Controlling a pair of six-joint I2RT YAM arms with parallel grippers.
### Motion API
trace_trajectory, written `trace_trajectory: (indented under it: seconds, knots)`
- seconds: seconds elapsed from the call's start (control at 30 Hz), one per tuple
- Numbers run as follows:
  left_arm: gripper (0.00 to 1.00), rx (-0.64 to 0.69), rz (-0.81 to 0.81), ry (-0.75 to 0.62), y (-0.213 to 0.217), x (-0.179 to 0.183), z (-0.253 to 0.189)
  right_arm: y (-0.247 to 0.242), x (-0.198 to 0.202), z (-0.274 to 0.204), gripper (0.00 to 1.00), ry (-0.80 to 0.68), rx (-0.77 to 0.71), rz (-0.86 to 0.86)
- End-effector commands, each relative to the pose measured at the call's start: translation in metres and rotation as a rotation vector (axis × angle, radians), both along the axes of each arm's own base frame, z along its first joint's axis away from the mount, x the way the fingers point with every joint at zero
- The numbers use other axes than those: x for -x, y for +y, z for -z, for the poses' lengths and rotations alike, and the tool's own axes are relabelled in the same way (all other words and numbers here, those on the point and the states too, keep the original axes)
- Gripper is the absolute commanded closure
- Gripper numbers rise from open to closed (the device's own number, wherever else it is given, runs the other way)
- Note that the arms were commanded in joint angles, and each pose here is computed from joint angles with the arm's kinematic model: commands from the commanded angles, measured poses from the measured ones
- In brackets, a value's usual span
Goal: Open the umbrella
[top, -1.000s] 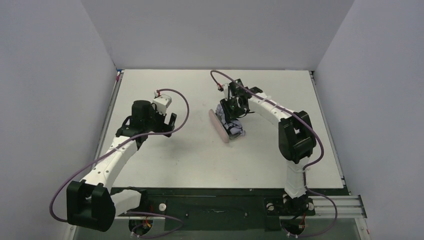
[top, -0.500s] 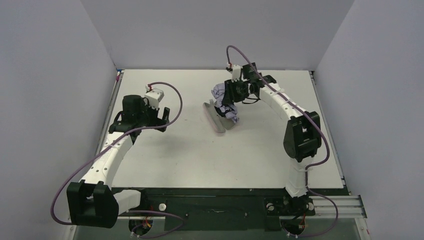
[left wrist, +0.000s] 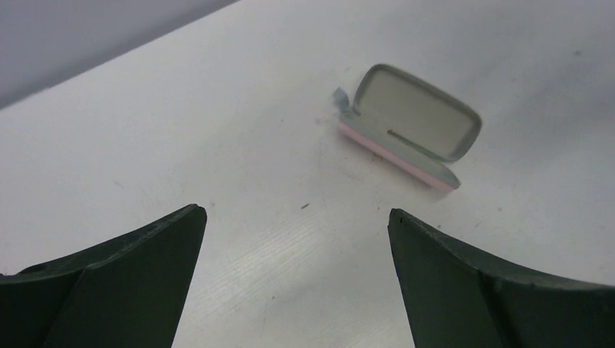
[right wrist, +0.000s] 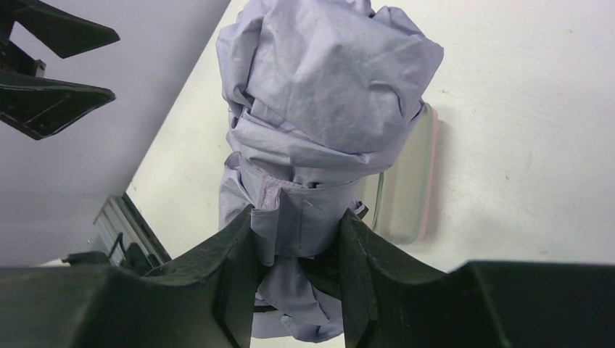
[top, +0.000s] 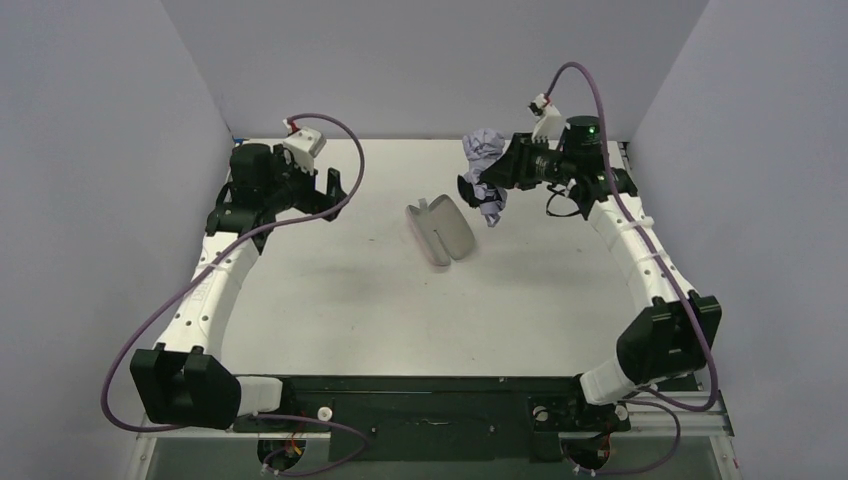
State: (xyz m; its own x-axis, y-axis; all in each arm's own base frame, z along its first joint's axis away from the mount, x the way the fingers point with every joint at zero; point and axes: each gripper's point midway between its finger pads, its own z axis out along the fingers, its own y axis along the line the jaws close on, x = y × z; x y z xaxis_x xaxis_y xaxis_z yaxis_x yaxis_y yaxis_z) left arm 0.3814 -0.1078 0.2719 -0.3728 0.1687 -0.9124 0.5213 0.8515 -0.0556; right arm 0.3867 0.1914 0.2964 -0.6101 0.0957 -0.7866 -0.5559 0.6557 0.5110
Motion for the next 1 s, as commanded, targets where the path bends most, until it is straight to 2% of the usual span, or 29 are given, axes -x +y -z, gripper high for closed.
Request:
trace_trajectory:
  seconds: [0.0, 0.23, 0.27, 0.3, 0.43, 0.57, 0.83, 0.97]
  knots:
    - [0.03, 0.152, 0.192, -0.026, -0.042, 0.016, -0.055, -0.020, 0.004, -0.056, 1.00, -0.122, -0.153, 0.194]
    - [0.03, 0.297, 0.477, -0.019, -0.134, 0.061, -0.067, -0.028, 0.021, -0.076, 1.00, -0.069, -0.328, 0.312]
    - [0.03, 0.341, 0.489, 0.021, -0.143, 0.070, -0.060, -0.030, 0.023, -0.081, 1.00, -0.076, -0.345, 0.328]
    - [0.03, 0.372, 0.536, -0.024, -0.159, 0.077, -0.071, -0.031, 0.024, -0.084, 1.00, -0.056, -0.379, 0.351]
    - [0.03, 0.448, 0.608, -0.014, -0.203, 0.097, -0.078, -0.030, 0.031, -0.103, 1.00, -0.024, -0.483, 0.364]
    - [0.00, 0.533, 0.659, 0.011, -0.238, 0.104, -0.087, -0.032, 0.038, -0.115, 1.00, -0.045, -0.499, 0.373]
    - [0.16, 0.554, 0.588, 0.002, -0.278, 0.087, -0.083, -0.034, 0.056, -0.134, 1.00, -0.085, -0.499, 0.364]
    - [0.28, 0.552, 0.547, -0.011, -0.290, 0.075, -0.076, -0.031, 0.062, -0.140, 1.00, -0.102, -0.498, 0.343]
